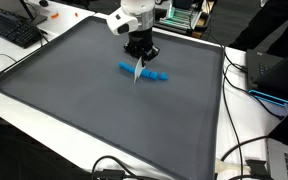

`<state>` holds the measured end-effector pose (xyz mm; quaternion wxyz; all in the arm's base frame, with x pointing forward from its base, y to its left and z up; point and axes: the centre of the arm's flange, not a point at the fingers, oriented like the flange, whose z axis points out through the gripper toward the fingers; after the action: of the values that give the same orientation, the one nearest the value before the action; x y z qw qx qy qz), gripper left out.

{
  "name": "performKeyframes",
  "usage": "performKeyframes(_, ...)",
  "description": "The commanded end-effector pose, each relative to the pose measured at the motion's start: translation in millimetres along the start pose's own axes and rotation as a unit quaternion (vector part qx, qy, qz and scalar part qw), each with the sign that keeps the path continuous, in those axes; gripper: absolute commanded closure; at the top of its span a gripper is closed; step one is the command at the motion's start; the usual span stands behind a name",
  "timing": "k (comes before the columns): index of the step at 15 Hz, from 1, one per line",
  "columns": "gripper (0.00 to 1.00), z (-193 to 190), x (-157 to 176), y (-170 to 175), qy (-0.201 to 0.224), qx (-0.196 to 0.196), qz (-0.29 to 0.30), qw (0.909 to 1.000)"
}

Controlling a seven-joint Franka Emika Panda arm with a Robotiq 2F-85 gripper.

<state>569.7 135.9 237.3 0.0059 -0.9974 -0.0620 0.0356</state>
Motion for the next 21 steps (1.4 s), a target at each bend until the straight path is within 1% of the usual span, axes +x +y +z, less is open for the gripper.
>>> performKeyframes(1,0.99,-5,-12,4,0.000,-0.007,0.003,1.0000)
performKeyframes(6,0.99,-24,-9,12,0.015,-0.015,0.005,0.9998)
performKeyframes(11,0.99,-44,-4,28,0.034,-0.021,0.014,0.9991)
performKeyframes(16,0.99,-40,0,47,0.030,-0.029,0.024,0.9989)
performKeyframes(21,0.99,-26,1,51,0.020,-0.023,0.026,0.9992)
